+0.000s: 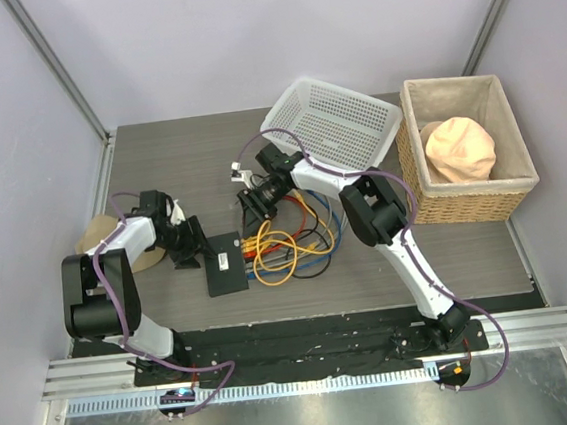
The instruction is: Pull the plug from the switch port
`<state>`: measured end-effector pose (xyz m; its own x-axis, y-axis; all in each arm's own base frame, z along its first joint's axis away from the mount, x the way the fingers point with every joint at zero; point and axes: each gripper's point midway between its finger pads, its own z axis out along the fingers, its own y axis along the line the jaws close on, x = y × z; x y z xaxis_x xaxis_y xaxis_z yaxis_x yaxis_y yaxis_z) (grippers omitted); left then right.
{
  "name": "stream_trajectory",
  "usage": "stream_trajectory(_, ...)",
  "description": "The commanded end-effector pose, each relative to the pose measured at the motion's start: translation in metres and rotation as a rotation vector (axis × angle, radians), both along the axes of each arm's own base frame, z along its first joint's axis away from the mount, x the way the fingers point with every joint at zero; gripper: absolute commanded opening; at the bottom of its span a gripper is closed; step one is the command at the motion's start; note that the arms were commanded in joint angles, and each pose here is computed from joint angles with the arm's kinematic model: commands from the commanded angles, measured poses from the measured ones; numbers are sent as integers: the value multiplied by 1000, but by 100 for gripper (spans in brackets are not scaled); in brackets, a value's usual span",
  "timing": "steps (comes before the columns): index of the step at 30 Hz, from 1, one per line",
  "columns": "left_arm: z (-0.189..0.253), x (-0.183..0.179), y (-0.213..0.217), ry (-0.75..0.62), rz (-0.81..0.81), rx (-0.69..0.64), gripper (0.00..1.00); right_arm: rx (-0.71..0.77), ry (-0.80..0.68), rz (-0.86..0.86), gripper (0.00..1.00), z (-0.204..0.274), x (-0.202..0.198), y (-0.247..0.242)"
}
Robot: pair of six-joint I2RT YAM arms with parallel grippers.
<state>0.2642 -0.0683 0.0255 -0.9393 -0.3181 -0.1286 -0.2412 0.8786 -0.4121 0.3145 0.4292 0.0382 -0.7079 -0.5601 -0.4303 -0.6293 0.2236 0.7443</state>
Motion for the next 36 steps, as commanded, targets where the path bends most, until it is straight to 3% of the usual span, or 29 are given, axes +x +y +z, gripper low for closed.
stream_trajectory(1, -21, 1, 18, 21, 23, 103, 59, -48, 16, 21, 56, -29, -10, 3)
stream_trajectory(15, -21, 0, 17, 21, 25, 102, 60, 69, -64, 62, 53, 13, -15, 16)
stream_trajectory(25, -21, -1, 17, 26, 28, 100, 60, 74, -60, 30, 55, -4, -3, 27)
stream_trajectory(30, -21, -2, 17, 27, 28, 100, 60, -70, -71, -82, 55, -30, 11, 16)
stream_trajectory(36, -19, -1, 17, 17, 27, 103, 61, -243, -147, -293, 57, -43, 57, -37)
